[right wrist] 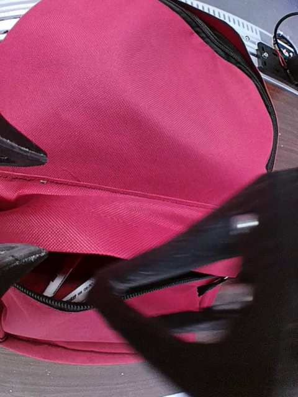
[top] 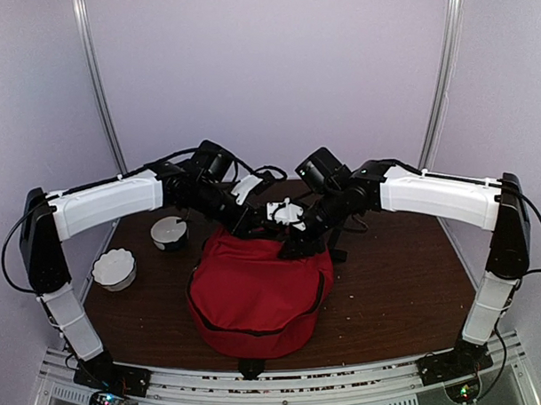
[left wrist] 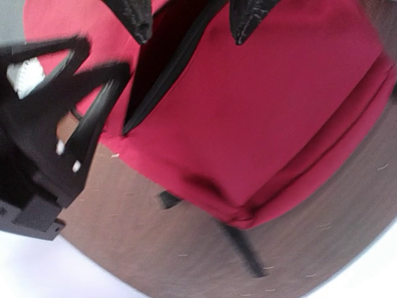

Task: Pack the student bag
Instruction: Adjust the student bag at the center of the board, then hold the lower front pocket of the student bag.

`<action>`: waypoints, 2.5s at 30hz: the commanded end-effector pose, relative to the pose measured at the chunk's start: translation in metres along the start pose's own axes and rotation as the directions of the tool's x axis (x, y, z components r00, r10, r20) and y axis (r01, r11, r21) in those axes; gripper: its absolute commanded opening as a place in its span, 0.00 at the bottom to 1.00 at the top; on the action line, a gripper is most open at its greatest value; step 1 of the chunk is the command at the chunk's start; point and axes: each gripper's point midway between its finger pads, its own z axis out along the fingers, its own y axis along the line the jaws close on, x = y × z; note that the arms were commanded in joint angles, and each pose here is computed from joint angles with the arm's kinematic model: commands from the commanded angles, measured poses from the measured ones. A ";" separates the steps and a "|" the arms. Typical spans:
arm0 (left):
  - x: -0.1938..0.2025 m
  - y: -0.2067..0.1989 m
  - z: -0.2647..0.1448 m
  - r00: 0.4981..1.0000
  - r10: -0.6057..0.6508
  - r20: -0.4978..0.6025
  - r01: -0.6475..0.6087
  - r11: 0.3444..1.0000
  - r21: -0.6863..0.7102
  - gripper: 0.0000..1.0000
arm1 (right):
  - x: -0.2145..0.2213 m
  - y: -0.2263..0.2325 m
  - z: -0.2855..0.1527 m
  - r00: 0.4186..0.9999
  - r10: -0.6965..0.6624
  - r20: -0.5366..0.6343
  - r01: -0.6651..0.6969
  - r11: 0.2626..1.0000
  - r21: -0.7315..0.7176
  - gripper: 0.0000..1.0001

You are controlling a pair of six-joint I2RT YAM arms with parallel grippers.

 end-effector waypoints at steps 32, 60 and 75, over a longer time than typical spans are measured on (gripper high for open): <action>0.147 0.001 -0.033 0.877 -0.476 0.063 0.479 0.877 -0.048 0.35 | 0.112 0.072 0.001 0.975 0.021 -0.220 -0.038 0.997 -0.072 0.22; 0.120 -0.093 -0.028 0.966 -0.201 0.160 0.194 0.979 0.062 0.33 | 0.023 -0.009 -0.071 0.965 0.242 0.102 -0.245 0.969 0.016 0.36; 0.123 0.003 -0.057 0.665 -0.640 0.384 0.642 0.753 0.145 0.56 | -0.043 0.017 0.010 0.992 0.126 0.010 -0.124 0.983 -0.135 0.46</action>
